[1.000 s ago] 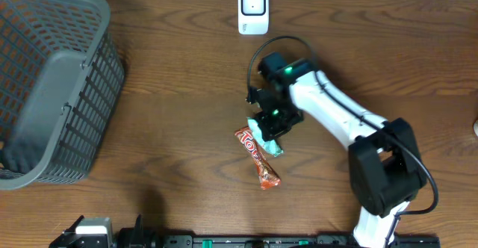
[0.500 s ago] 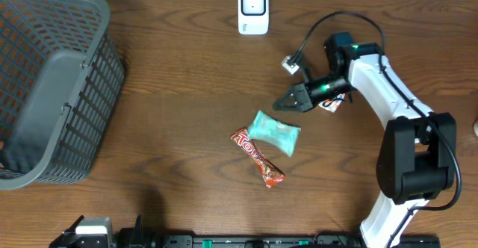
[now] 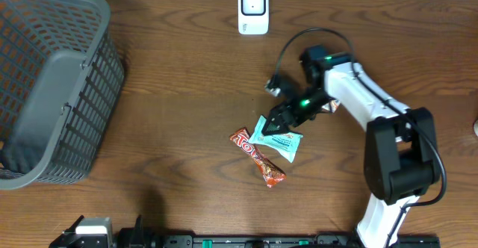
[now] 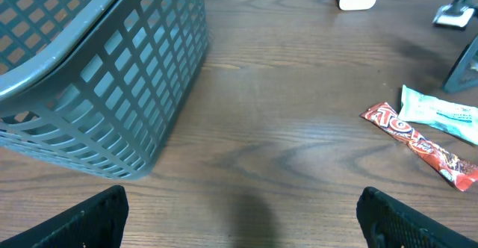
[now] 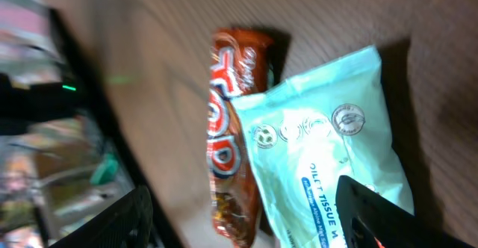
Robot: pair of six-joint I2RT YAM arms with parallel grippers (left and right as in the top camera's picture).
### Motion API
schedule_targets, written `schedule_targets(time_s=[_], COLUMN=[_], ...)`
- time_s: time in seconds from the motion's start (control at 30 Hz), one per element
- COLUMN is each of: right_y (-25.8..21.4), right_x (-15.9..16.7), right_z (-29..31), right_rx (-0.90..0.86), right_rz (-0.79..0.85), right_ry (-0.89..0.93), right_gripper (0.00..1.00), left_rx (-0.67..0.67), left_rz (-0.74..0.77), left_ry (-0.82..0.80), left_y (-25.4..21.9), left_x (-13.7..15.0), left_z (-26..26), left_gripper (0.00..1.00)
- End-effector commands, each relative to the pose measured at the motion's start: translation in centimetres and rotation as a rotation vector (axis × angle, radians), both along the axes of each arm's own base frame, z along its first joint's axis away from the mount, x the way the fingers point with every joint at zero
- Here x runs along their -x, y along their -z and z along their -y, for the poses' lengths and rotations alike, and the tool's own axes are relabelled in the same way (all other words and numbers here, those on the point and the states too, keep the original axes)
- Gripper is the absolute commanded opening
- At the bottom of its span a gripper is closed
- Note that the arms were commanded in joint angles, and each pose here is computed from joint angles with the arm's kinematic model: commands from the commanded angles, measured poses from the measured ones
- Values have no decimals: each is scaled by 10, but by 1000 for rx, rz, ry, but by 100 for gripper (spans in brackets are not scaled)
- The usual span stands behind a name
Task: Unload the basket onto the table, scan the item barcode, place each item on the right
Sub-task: 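Raise the tissue pack toward the scanner with the right gripper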
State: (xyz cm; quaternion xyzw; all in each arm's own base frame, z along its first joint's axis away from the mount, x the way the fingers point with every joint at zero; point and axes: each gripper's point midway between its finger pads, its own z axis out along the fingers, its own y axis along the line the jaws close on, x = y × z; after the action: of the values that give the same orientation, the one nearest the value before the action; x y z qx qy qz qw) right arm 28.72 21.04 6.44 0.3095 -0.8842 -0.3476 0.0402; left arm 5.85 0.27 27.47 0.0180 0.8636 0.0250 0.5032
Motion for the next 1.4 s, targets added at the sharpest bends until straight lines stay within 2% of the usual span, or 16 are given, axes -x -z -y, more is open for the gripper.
schedule_targets(time_s=[0.0, 0.1, 0.17, 0.27, 0.4, 0.63, 0.9, 0.93, 1.03, 1.07, 1.17, 1.37], right_y=[22, 31, 36, 41, 37, 43, 90, 95, 109, 112, 116, 96], right_x=[3, 9, 12, 5, -2, 0, 15, 16, 20, 21, 20, 23], right_z=[9, 6, 7, 18, 23, 17, 33, 35, 40, 42, 41, 6], right_rx=[242, 368, 472, 674, 840, 876, 879, 876, 871, 869, 859, 697], right_rz=[42, 99, 148, 261, 403, 473, 498, 504, 524, 527, 536, 426], right_ry=[-14, -67, -101, -99, -123, -161, -163, -163, -163, -160, -140, -126], right_gripper=[74, 75, 79, 78, 79, 78, 79, 75, 24, 17, 1, 1], left_rx=[-18, -18, -18, -18, -18, -18, -18, -18, -18, -18, -18, -18], left_rz=[5, 5, 5, 5, 5, 5, 5, 5, 5, 5, 5, 5], left_ry=[-9, -9, -9, -9, -9, -9, -9, -9, -9, -9, -9, -9], left_y=[-1, -1, -1, -1, -1, -1, -1, -1, -1, -1, -1, -1], left_x=[2, 2, 2, 2, 2, 2, 2, 2, 2, 2, 2, 2], left_z=[-2, -2, -2, -2, -2, -2, -2, -2, -2, -2, -2, -2], left_gripper=[98, 98, 98, 98, 98, 98, 98, 98, 98, 98, 98, 98])
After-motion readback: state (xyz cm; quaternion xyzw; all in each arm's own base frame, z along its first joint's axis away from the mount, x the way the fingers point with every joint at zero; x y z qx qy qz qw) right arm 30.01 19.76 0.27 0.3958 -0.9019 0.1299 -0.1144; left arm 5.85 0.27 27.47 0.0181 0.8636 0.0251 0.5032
